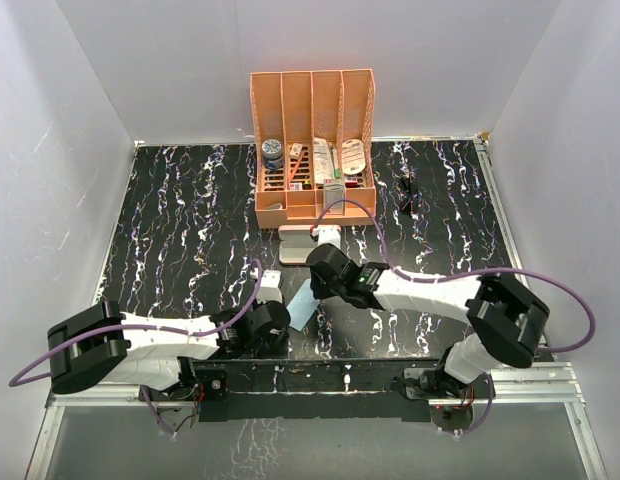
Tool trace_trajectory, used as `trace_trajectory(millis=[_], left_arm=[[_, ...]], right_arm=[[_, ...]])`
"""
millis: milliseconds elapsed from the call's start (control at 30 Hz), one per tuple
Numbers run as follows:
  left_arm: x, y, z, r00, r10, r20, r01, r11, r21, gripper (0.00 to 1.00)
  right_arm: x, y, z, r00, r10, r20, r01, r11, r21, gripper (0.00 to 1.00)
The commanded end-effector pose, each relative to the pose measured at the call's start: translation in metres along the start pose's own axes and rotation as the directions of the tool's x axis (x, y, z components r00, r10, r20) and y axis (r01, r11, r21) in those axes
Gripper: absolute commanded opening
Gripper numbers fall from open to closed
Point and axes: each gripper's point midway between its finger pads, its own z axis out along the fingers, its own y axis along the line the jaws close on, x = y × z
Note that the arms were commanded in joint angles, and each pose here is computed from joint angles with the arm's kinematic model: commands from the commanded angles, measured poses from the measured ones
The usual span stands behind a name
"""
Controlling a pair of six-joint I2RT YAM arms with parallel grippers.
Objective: Organize the sunglasses
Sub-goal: Adjust the glasses cleaning cloth at the center of the board.
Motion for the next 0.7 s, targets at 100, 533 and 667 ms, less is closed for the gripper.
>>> trace_trajectory(millis=[100,533,667], left_arm=[[-0.006,0.005,-0.007,0.997,0.080,-0.023,-0.081,0.996,-0.039,0.21],[-0.036,-0.013,-0.005,0.983,0.182,0.028,-0.180,0.982,-0.053,0.34],[-0.034,-0.006,0.000,0.977,0.210,0.023,-0.207,0.974,-0.086,0.02]], right_arm=[[0.008,0.012,-0.028,0.998,0.050,0.049,-0.047,0.997,-0.059,0.00],[0.020,-0.011,-0.048,0.986,0.142,0.084,-0.139,0.989,-0.040,0.00],[0.022,-0.019,-0.054,0.983,0.159,0.096,-0.157,0.987,-0.026,0.00]])
